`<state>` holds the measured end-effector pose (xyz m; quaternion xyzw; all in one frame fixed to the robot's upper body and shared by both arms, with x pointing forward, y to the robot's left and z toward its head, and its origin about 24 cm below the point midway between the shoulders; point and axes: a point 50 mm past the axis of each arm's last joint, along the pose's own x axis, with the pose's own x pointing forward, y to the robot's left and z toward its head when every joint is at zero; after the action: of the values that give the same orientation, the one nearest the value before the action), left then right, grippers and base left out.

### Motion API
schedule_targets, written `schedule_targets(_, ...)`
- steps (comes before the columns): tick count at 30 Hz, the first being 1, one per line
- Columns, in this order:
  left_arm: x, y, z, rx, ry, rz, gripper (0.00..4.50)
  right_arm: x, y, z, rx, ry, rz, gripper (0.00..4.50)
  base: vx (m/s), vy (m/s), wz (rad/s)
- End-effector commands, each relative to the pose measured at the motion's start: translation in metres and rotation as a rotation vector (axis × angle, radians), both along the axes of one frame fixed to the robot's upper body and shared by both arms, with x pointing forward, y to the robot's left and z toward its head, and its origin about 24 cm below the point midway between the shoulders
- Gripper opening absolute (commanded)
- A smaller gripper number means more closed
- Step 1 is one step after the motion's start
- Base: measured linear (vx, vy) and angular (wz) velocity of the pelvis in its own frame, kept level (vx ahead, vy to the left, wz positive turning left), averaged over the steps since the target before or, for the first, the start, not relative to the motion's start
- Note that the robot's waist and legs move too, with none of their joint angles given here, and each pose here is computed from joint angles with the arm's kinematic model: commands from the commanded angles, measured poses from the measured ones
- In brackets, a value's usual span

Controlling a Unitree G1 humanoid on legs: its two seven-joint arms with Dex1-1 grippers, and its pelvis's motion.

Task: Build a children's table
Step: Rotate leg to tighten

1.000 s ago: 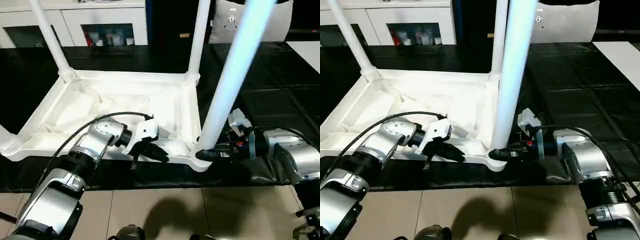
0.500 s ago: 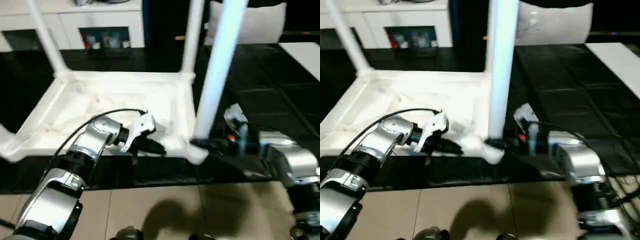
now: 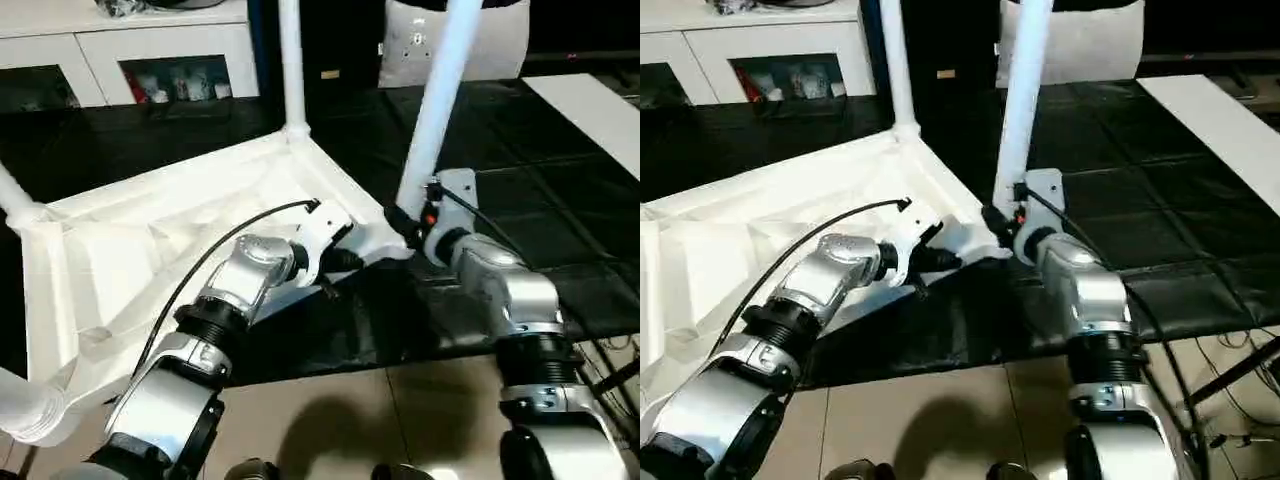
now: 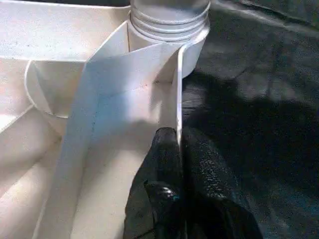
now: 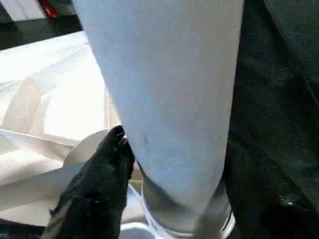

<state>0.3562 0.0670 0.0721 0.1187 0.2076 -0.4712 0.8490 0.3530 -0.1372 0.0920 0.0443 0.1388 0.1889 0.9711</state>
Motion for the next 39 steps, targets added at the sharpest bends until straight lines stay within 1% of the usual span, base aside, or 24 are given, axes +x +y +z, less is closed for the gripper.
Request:
schedule_targets(1, 0.009, 0.000, 0.027, -0.014, -0.117, -0.018, 0.00, -0.005, 0.015, -0.004, 0.026, 0.003, 0.094, 3.14, 0.000, 0.000, 0.00)
schedule_targets(5, 0.009, 0.006, 0.026, 0.009, -0.129, -0.042, 0.00, -0.006, 0.008, -0.003, 0.019, -0.009, 0.096, 3.51, 0.000, 0.000, 0.00)
schedule_targets(6, 0.009, 0.012, 0.024, 0.029, -0.134, -0.059, 0.00, -0.007, 0.000, -0.002, 0.020, -0.012, 0.099, 3.55, 0.000, 0.000, 0.00)
schedule_targets(7, 0.009, 0.012, 0.024, 0.029, -0.134, -0.059, 0.00, -0.007, 0.000, -0.002, 0.020, -0.012, 0.099, 3.57, 0.000, 0.000, 0.00)
schedule_targets(9, 0.008, 0.022, 0.021, 0.058, -0.151, -0.107, 0.00, -0.012, -0.023, -0.002, -0.009, -0.020, 0.123, 3.82, 0.000, 0.000, 0.00)
schedule_targets(10, 0.006, 0.023, 0.020, 0.056, -0.157, -0.128, 0.00, -0.014, -0.030, -0.002, -0.019, -0.024, 0.134, 3.82, 0.000, 0.000, 0.00)
schedule_targets(11, 0.006, 0.023, 0.020, 0.056, -0.155, -0.131, 0.00, -0.014, -0.031, -0.002, -0.021, -0.024, 0.134, 4.00, 0.000, 0.000, 0.00)
schedule_targets(14, 0.002, 0.023, 0.017, 0.053, -0.154, -0.186, 0.00, -0.017, -0.046, 0.002, -0.044, -0.035, 0.130, 4.27, 0.000, 0.000, 0.00)
schedule_targets(15, -0.002, 0.022, 0.014, 0.049, -0.151, -0.243, 0.00, -0.018, -0.055, 0.007, -0.054, -0.049, 0.154, 4.27, 0.000, 0.000, 0.00)
schedule_targets(16, -0.003, 0.022, 0.014, 0.050, -0.151, -0.261, 0.00, -0.019, -0.057, 0.008, -0.059, -0.054, 0.169, 4.27, 0.000, 0.000, 0.00)
schedule_targets(17, -0.007, 0.022, 0.011, 0.057, -0.146, -0.323, 0.00, -0.022, -0.060, 0.011, -0.082, -0.070, 0.240, 4.46, 0.000, 0.000, 0.00)
schedule_targets(20, -0.010, 0.023, 0.009, 0.081, -0.140, -0.381, 0.00, -0.026, -0.061, 0.013, -0.117, -0.086, 0.327, 4.46, 0.000, 0.000, 0.00)
schedule_targets(21, -0.014, 0.026, 0.006, 0.104, -0.133, -0.452, 0.00, -0.030, -0.061, 0.015, -0.151, -0.094, 0.439, 4.46, 0.000, 0.000, 0.00)
schedule_targets(22, -0.015, 0.026, 0.006, 0.105, -0.132, -0.459, 0.00, -0.031, -0.061, 0.015, -0.153, -0.094, 0.451, 4.46, 0.000, 0.000, 0.00)
schedule_targets(24, -0.019, 0.029, 0.006, 0.113, -0.106, -0.542, 0.00, -0.039, -0.061, 0.015, -0.169, -0.079, 0.611, 4.46, 0.000, 0.000, 0.00)
schedule_targets(25, -0.019, 0.030, 0.006, 0.116, -0.104, -0.560, 0.00, -0.040, -0.061, 0.015, -0.170, -0.074, 0.640, 4.46, 0.000, 0.000, 0.00)
schedule_targets(26, -0.020, 0.031, 0.007, 0.123, -0.097, -0.588, 0.00, -0.043, -0.062, 0.014, -0.166, -0.060, 0.688, 4.46, 0.000, 0.000, 0.00)
schedule_targets(28, -0.021, 0.033, 0.008, 0.131, -0.092, -0.612, 0.00, -0.044, -0.062, 0.013, -0.162, -0.048, 0.725, 4.20, 0.000, 0.000, 0.00)
schedule_targets(30, -0.021, 0.034, 0.008, 0.136, -0.089, -0.627, 0.00, -0.045, -0.062, 0.012, -0.155, -0.039, 0.751, 4.20, 0.000, 0.000, 0.00)
schedule_targets(31, -0.021, 0.035, 0.008, 0.146, -0.084, -0.641, 0.00, -0.045, -0.062, 0.011, -0.149, -0.033, 0.773, 4.09, 0.000, 0.000, 0.00)
schedule_targets(33, -0.022, 0.038, 0.007, 0.166, -0.073, -0.667, 0.00, -0.048, -0.061, 0.010, -0.128, -0.021, 0.818, 3.84, 0.000, 0.000, 0.00)
schedule_targets(36, -0.022, 0.039, 0.007, 0.179, -0.066, -0.683, 0.00, -0.052, -0.059, 0.008, -0.100, 0.003, 0.864, 3.74, 0.000, 0.000, 0.00)
schedule_targets(37, -0.022, 0.039, 0.007, 0.179, -0.066, -0.684, 0.00, -0.053, -0.058, 0.008, -0.097, 0.006, 0.871, 3.51, 0.000, 0.000, 0.00)
schedule_targets(39, -0.022, 0.040, 0.008, 0.172, -0.066, -0.683, 0.00, -0.057, -0.056, 0.006, -0.063, 0.020, 0.914, 3.39, 0.000, 0.000, 0.00)
